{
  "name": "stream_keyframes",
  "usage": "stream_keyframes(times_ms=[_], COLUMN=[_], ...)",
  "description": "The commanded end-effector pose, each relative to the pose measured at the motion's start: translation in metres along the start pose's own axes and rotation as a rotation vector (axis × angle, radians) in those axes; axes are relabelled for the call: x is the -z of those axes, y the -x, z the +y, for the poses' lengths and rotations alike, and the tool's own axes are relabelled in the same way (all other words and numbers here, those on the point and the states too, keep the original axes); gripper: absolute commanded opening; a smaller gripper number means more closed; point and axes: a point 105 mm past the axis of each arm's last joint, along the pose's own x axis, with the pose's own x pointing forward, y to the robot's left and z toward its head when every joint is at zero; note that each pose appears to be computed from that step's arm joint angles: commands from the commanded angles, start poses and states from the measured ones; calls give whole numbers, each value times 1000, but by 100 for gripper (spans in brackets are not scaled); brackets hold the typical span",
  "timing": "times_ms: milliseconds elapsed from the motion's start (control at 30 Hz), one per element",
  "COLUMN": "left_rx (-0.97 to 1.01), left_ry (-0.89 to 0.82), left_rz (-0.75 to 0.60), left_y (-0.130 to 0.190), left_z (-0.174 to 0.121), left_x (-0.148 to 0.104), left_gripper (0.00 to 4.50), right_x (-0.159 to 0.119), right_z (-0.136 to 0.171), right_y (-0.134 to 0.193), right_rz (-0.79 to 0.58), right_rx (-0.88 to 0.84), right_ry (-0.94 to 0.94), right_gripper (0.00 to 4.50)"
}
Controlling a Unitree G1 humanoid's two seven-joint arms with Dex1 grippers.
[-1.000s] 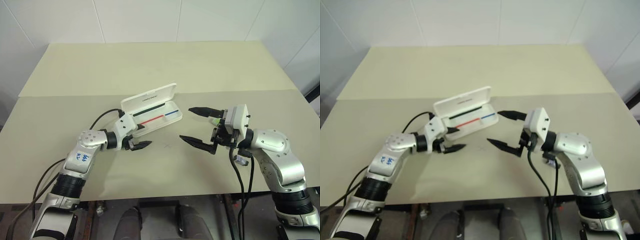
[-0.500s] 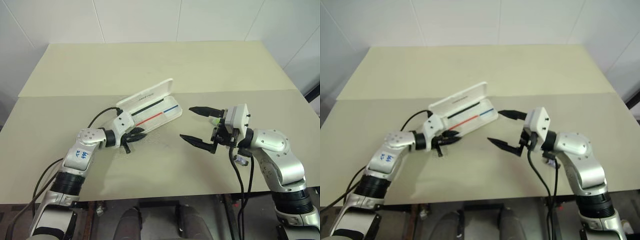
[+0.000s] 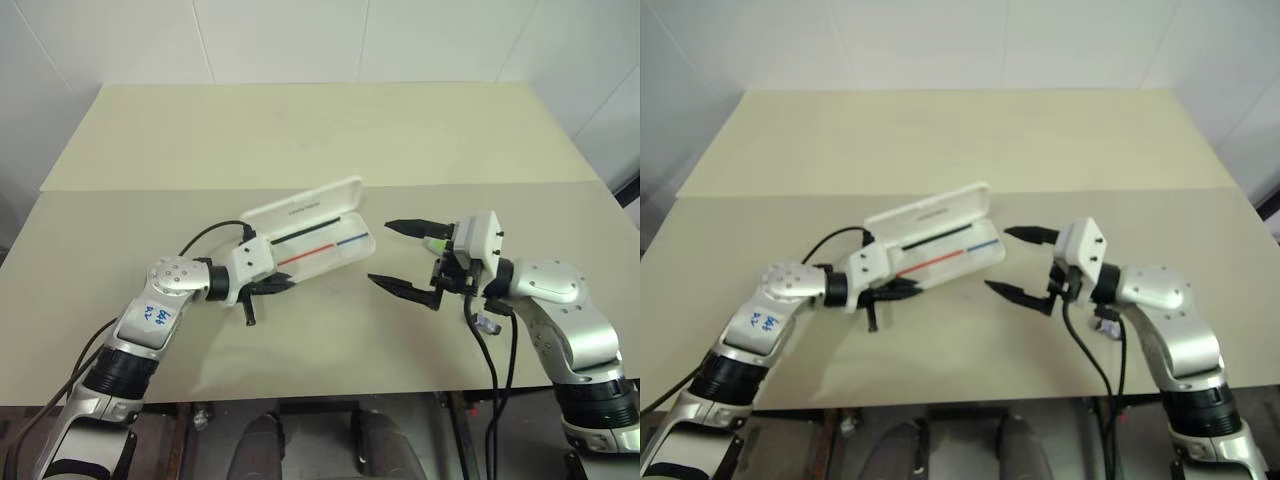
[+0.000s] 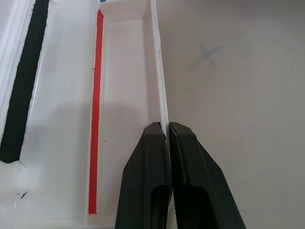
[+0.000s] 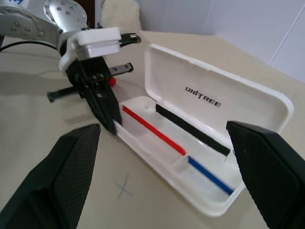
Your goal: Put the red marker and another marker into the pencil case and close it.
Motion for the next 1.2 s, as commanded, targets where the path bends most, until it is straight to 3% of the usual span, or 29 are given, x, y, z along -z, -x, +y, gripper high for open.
stream_keyframes(times_ms=[33,333,900,1067,1200], left_rx=[97,178,267,250,268], left_ry=[-25,-32,-42,-69,-84], left_rz=[-26,-36,31,10,-16], left_y=[-6,-18,-23,-25,-22], left_z=[-20,-36,-43,-39,-41], left_x=[-12,-20,-4,-11,-18], left_gripper=[1,1,1,148,148], right_x=[-6,6,-3,-3,-3], right_z=[-1,9,15,13,13], right_y=[20,50,37,35,32], right_rz=[19,127,75,71,64], right_rx=[1,-18,12,17,16], right_ry=[27,-6,-9,-8,-9], right_gripper=[450,450,450,450,450])
